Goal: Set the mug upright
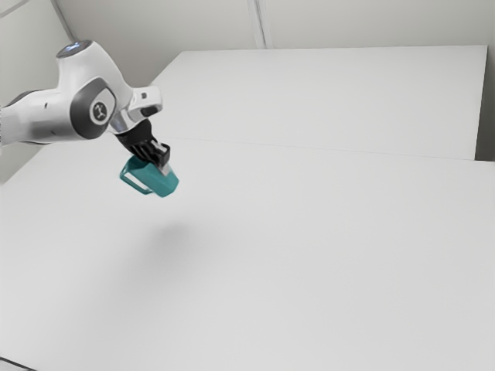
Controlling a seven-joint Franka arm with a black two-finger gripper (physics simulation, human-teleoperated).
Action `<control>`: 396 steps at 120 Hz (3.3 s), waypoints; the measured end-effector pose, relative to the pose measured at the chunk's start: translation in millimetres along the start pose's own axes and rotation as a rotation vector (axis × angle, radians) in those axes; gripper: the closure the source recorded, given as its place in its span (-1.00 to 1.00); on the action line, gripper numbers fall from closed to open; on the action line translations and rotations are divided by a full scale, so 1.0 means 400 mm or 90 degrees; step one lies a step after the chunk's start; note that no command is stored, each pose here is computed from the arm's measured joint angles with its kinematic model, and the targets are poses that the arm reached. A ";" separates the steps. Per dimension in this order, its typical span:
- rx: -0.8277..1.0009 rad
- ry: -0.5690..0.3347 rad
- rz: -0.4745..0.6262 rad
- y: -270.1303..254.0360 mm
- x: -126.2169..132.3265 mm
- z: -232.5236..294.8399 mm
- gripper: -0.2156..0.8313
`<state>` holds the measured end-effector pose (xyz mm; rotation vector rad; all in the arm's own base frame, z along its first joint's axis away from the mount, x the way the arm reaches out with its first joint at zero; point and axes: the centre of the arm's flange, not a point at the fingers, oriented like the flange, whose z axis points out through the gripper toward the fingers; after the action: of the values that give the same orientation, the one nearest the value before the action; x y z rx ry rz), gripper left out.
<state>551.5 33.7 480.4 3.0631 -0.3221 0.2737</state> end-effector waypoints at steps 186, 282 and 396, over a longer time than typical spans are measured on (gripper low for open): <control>0.039 -0.109 0.071 0.138 0.071 0.295 0.85; 0.043 -0.071 0.077 0.141 0.098 0.291 0.38; 0.140 0.053 0.112 0.093 0.102 -0.424 -0.53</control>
<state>554.0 0.6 655.7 3.2286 -0.5951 0.4727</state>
